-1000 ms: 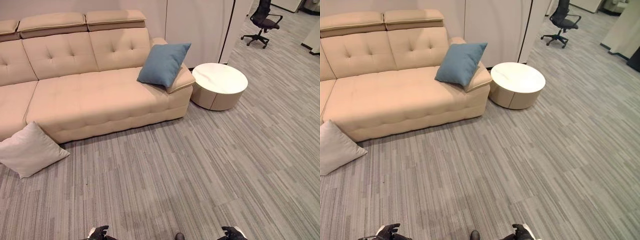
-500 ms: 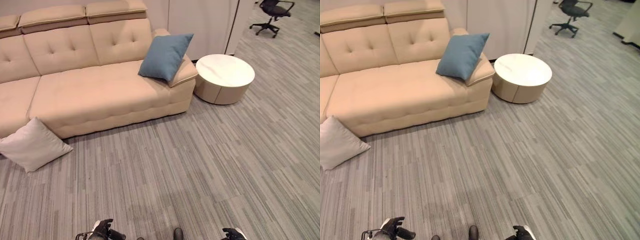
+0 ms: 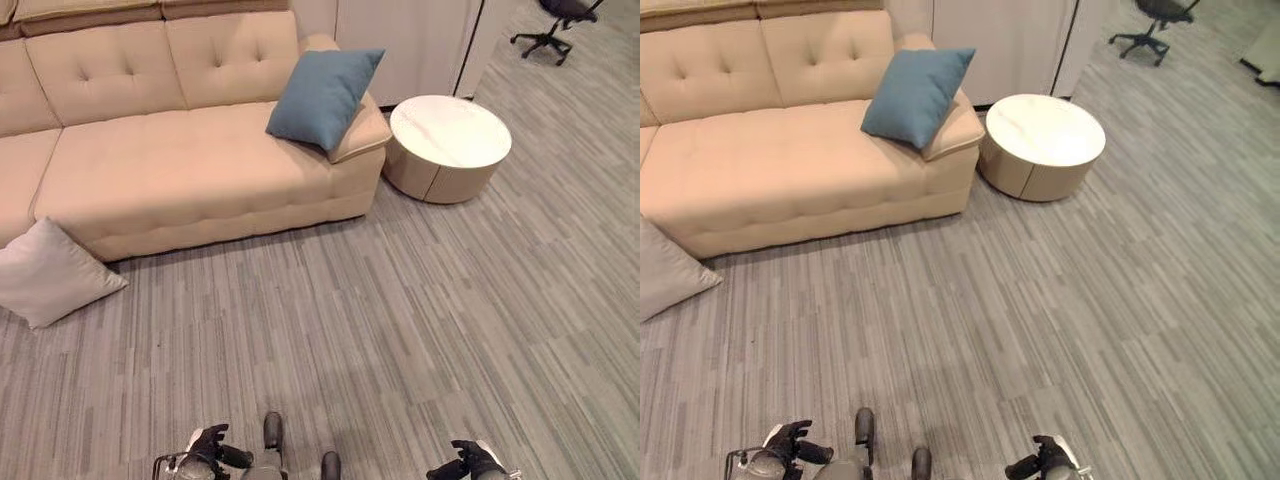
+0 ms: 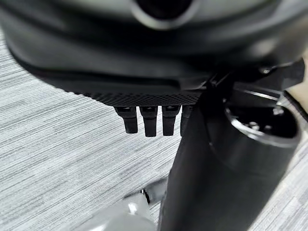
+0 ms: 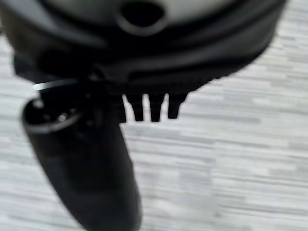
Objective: Pick up all the scattered cushions and arrange them neatly on the sofa.
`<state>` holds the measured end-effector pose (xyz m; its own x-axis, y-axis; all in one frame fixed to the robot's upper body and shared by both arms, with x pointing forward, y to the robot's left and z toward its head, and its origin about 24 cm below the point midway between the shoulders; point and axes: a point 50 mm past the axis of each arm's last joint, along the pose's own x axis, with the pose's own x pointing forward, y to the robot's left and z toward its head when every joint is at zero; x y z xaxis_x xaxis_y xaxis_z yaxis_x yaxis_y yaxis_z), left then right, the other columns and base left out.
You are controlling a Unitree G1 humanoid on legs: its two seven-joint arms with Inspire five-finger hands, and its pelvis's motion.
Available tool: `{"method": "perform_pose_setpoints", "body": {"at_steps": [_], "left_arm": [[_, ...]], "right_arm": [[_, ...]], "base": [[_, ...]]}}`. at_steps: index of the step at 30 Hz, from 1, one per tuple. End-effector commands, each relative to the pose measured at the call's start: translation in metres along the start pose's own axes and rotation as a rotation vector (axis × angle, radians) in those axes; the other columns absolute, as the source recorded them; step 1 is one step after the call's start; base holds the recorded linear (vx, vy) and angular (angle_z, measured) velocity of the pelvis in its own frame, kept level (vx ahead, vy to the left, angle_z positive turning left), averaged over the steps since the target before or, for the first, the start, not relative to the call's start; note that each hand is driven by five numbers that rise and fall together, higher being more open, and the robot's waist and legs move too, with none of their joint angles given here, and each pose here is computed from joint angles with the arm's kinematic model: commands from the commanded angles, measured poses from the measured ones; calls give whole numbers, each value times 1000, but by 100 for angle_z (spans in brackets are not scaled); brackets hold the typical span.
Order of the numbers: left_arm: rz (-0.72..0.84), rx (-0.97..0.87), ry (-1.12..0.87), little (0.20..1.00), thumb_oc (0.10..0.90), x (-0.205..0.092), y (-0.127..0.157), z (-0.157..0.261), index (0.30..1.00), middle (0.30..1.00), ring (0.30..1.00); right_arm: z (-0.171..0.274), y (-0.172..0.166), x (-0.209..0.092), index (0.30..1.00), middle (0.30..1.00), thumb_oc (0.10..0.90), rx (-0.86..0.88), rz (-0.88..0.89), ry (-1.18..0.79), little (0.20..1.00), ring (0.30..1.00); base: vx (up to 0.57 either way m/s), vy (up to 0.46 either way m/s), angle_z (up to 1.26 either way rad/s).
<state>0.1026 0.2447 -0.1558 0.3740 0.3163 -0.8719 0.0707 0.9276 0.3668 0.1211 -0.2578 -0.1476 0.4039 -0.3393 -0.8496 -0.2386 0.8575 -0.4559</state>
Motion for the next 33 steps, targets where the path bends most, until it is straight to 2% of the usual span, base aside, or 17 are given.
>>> {"method": "perform_pose_setpoints", "body": {"at_steps": [1, 14, 28, 33], "left_arm": [[51, 48, -20, 900, 800, 2, 20, 4, 900, 900, 900], [100, -26, -83, 900, 800, 3, 28, 20, 900, 900, 900], [74, 8, -141, 900, 800, 3, 22, 40, 900, 900, 900], [55, 22, -91, 900, 800, 3, 19, 25, 900, 900, 900]], "right_arm": [[-9, -7, 0, 900, 900, 800, -12, -29, 21, 900, 900], [8, -12, 1, 900, 900, 800, -49, -39, -41, 900, 900], [-3, -16, 1, 900, 900, 800, -2, -59, 5, 900, 900], [-4, -18, 1, 900, 900, 800, 3, -69, 4, 900, 900]], "base": [[156, 133, -18], [278, 130, 0], [276, -96, 44], [268, -8, -11]]}}
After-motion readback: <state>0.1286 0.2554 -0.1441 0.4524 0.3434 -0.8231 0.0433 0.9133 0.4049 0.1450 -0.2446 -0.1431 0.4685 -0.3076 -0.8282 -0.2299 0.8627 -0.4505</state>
